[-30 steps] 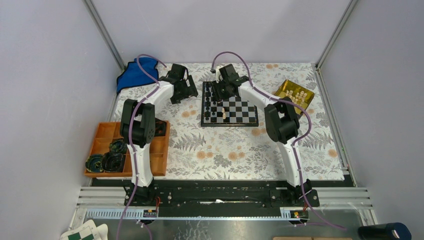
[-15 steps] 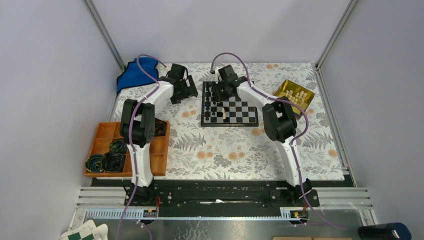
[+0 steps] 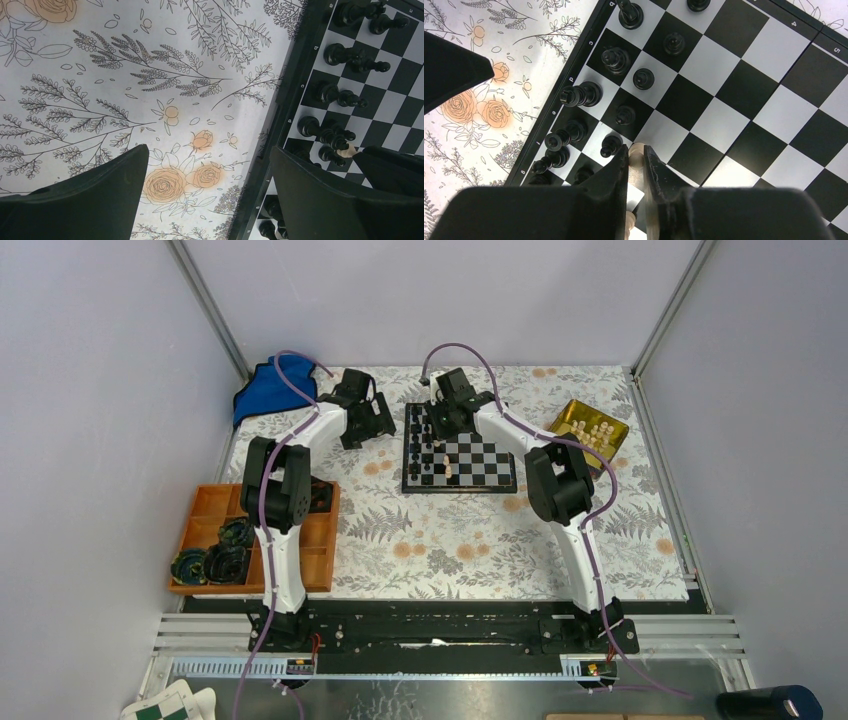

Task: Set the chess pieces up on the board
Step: Pick up the chess piece from the chessboard.

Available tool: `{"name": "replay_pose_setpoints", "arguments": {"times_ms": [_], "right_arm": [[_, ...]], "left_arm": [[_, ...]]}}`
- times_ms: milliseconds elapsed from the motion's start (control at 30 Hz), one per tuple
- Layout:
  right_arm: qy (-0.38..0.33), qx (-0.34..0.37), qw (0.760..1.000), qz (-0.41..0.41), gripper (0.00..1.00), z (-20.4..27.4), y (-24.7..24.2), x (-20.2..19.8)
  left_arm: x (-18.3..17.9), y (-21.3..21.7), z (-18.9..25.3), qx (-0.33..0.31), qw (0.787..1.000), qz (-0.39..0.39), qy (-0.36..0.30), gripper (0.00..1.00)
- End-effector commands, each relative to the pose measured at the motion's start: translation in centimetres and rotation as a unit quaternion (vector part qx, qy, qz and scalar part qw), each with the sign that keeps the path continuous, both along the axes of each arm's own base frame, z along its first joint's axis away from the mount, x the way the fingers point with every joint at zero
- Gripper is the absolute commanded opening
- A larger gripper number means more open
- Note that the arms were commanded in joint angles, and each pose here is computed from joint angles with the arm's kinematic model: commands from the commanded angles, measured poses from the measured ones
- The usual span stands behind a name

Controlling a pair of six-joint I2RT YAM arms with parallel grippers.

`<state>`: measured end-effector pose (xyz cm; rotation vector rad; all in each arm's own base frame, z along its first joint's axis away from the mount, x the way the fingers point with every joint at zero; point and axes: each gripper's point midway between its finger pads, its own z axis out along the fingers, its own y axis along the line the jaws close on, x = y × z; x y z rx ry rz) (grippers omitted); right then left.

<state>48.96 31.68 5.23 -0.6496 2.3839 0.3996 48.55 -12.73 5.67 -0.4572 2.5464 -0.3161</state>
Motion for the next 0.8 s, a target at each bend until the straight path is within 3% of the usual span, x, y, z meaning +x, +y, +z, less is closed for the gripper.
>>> {"name": "replay_pose_setpoints", "arguments": {"times_ms": [0,67,133,233,767], "right_arm": [[-0.019,0.003,1.000,-0.003,0.10,1.50,0.21,0.76],[-0.019,0.004,1.000,-0.002,0.12,1.60,0.23,0.75],[-0.020,0.004,1.000,-0.002,0.23,1.79,0.24,0.70],[-0.020,0.004,1.000,-0.002,0.31,1.89,0.13,0.62],[-0.013,-0.004,1.000,-0.001,0.32,1.36,-0.34,-0.06]], "left_arm": [[1.56,-0.03,0.96,-0.009,1.000,0.002,-0.027,0.99],[1.52,0.02,1.04,-0.009,1.000,0.003,-0.028,0.99],[1.45,-0.02,1.17,-0.009,1.000,0.003,-0.029,0.99],[1.43,-0.06,1.30,-0.010,0.999,0.003,-0.031,0.99],[1.24,-0.25,1.55,-0.015,0.999,0.001,-0.032,0.99]]}}
